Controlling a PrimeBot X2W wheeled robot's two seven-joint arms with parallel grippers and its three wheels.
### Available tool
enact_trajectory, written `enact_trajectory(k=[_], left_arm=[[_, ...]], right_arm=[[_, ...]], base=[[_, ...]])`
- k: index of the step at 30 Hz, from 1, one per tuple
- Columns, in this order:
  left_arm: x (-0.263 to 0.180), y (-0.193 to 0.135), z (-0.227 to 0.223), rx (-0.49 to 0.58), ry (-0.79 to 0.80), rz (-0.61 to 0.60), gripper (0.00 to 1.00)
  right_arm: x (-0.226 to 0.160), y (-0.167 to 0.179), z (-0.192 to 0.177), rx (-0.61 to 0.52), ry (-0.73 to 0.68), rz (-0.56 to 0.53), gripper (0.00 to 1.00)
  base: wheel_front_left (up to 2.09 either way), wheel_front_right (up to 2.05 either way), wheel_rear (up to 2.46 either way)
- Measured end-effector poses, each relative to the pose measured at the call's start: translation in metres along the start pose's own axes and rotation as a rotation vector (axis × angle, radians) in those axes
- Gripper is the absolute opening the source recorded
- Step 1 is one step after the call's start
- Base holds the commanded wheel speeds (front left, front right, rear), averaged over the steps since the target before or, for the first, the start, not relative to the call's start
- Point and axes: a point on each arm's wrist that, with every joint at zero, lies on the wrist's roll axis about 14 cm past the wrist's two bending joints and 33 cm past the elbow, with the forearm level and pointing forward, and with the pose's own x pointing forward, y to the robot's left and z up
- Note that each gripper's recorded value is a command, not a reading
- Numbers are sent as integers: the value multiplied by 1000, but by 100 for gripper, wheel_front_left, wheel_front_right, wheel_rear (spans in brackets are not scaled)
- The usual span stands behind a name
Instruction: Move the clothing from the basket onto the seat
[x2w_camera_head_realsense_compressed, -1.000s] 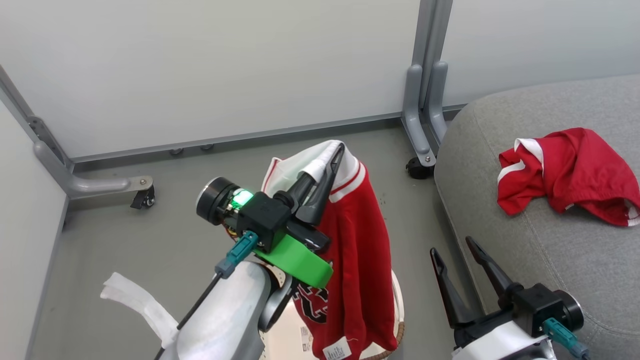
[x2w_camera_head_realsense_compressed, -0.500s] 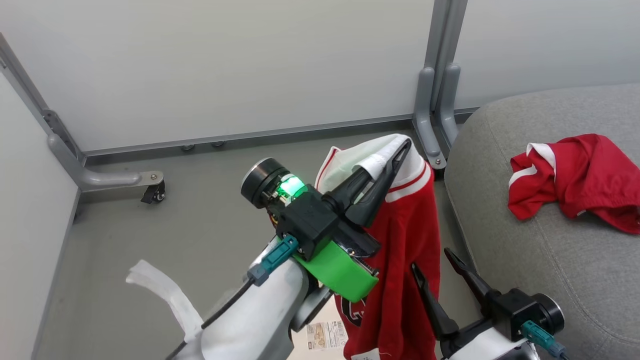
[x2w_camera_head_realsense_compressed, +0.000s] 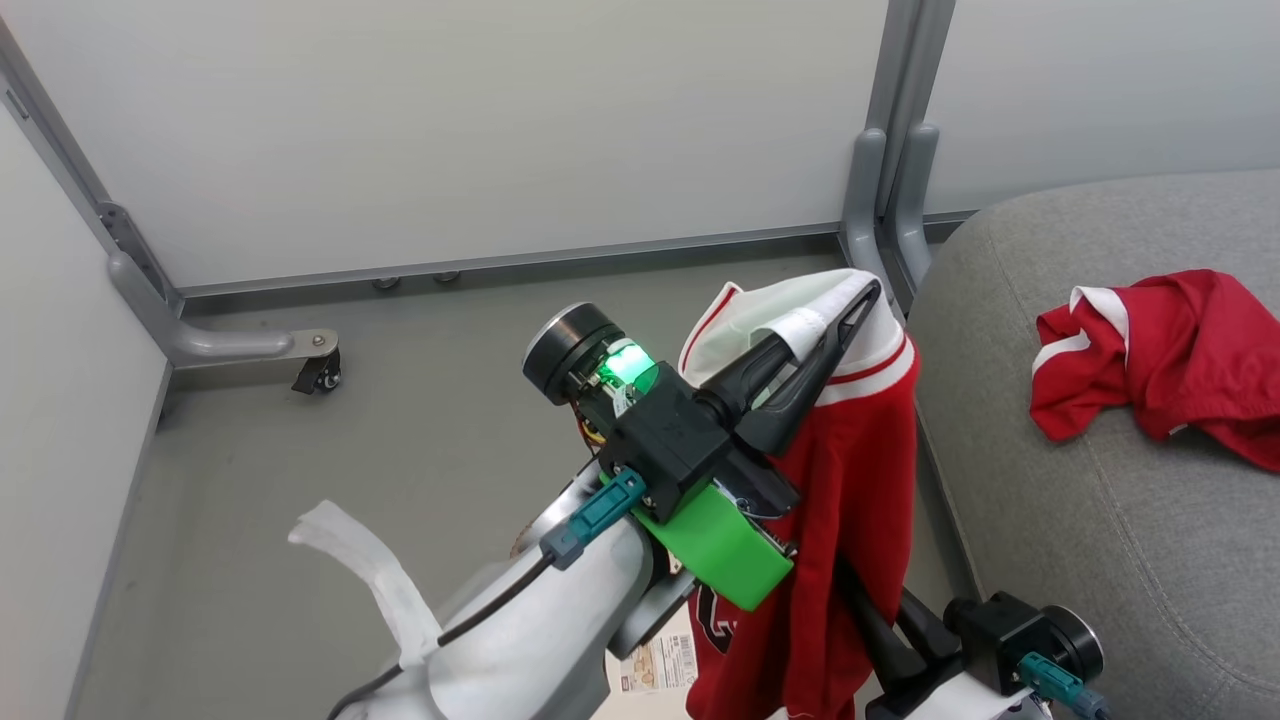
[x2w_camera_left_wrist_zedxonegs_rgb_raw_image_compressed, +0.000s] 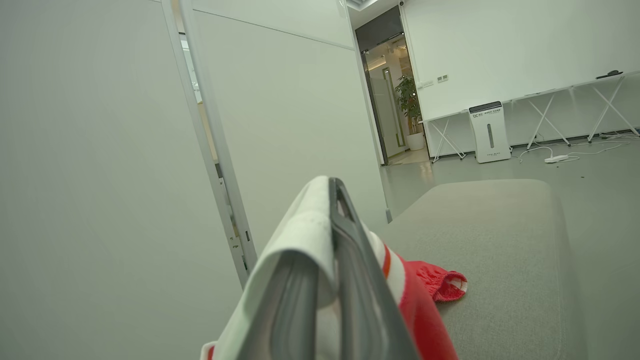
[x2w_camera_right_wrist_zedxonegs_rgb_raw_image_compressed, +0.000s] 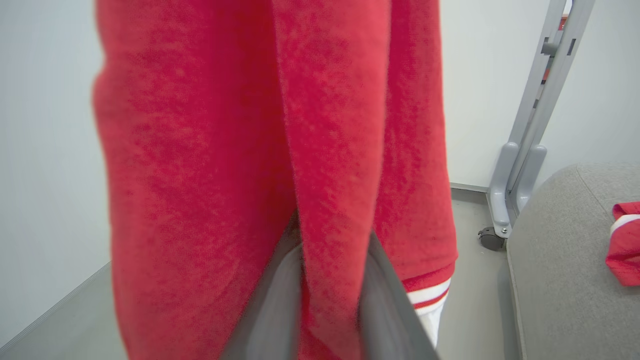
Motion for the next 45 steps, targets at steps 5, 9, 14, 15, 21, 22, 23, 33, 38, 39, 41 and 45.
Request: enact_trajectory(k=[5,9,14,15,21,22,23,33,38,39,41,45], left_arm=[[-3,3,-14,2,44,6,0],[-9,6,-28,-11,91,11,0],[-16,8,-44,-25,145,16,0],[-17,8,-47,-27,158,12,0],[-21,9,-58,-29,194,10,36],[-23,9,-63,-32,216,10,100],[-24,9,-64,-33,222,9,100],[-31,10,-77,-59,274,15,100],[-33,11,-81,-64,287,14,100],[-34,11,-81,-68,289,15,100],[-35,11,-84,-73,298,15,100],[-41,11,-92,-92,323,17,100]], right_arm=[[0,-3,0,7,0,-7,0],[0,-8,3,5,-8,-20,0],[1,-12,6,5,-19,-31,0],[1,-12,7,5,-20,-33,0],[0,-13,8,9,-25,-41,0],[0,-14,8,9,-26,-43,0],[0,-14,8,9,-27,-43,0],[-1,-19,8,9,-27,-62,0],[-1,-20,9,10,-28,-66,0],[0,-21,9,10,-29,-68,0],[0,-22,9,9,-29,-72,0],[1,-25,10,8,-32,-79,0]], base=[[0,0,0],[0,0,0],[0,0,0],[0,0,0],[0,0,0],[0,0,0],[0,0,0],[0,0,0],[0,0,0],[0,0,0],[0,0,0],[0,0,0]])
